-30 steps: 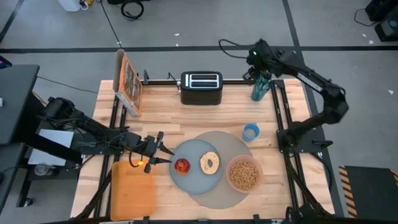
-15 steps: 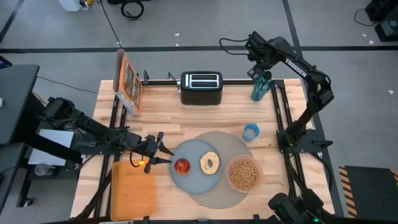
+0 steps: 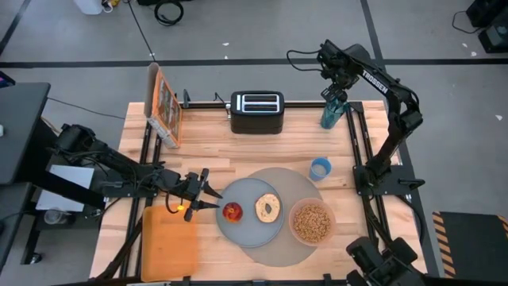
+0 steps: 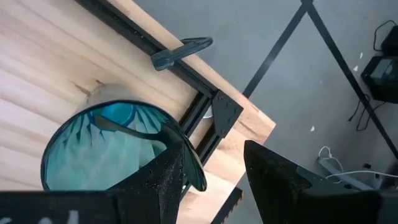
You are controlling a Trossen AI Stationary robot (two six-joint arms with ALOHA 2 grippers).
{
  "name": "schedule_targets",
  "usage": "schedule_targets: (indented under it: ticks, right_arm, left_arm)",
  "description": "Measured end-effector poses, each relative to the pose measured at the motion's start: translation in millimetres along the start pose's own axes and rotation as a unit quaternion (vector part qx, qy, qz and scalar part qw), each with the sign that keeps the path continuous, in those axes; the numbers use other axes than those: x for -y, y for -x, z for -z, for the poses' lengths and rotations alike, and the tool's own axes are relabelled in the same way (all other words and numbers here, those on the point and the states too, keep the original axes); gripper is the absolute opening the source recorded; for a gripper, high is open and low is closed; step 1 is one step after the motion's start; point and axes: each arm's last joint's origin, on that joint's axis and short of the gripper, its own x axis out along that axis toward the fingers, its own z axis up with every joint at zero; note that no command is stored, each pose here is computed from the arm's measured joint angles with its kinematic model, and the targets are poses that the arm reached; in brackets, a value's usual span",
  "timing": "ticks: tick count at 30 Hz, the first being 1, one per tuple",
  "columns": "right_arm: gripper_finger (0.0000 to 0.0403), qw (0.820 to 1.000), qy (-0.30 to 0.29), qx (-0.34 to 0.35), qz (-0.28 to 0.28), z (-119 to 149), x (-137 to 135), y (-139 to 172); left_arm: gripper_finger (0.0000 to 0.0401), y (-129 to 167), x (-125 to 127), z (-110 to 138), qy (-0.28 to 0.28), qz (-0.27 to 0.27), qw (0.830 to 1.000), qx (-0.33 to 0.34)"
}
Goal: Arrange a breakfast setting
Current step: Put the spoon in the brown table mat to the right of the grey plate
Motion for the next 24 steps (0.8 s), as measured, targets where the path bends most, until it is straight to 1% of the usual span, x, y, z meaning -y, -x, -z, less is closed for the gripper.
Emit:
schedule_targets:
  ticks: [5,9,13,16,24]
  right_arm:
    - [0.0174,1.0,0.005,-0.001,0.0,0.9,0.2,0.7]
    - [0.0174,1.0,0.013,-0.006,-0.022,2.7,-0.8,1.1]
    - [0.017,0.999,0.01,-0.009,-0.032,3.4,-0.1,0.5]
    - [0.0154,0.999,0.006,-0.01,-0.037,3.4,-0.4,0.4]
    - [0.0079,0.999,0.005,-0.031,-0.037,3.9,-4.6,-9.2]
  left_arm:
    - [0.0156,0.0,0.0,-0.1,-0.002,0.0,1.0,0.0]
    - [0.0156,-0.1,0.0,-0.1,-0.001,0.0,1.0,0.0]
    - [0.0156,0.0,0.0,-0.2,0.002,0.0,1.0,0.0]
    - [0.0156,-0.1,0.0,-0.2,0.012,0.0,1.0,0.001]
    - [0.0156,-0.1,0.0,-0.3,0.026,0.0,1.0,0.001]
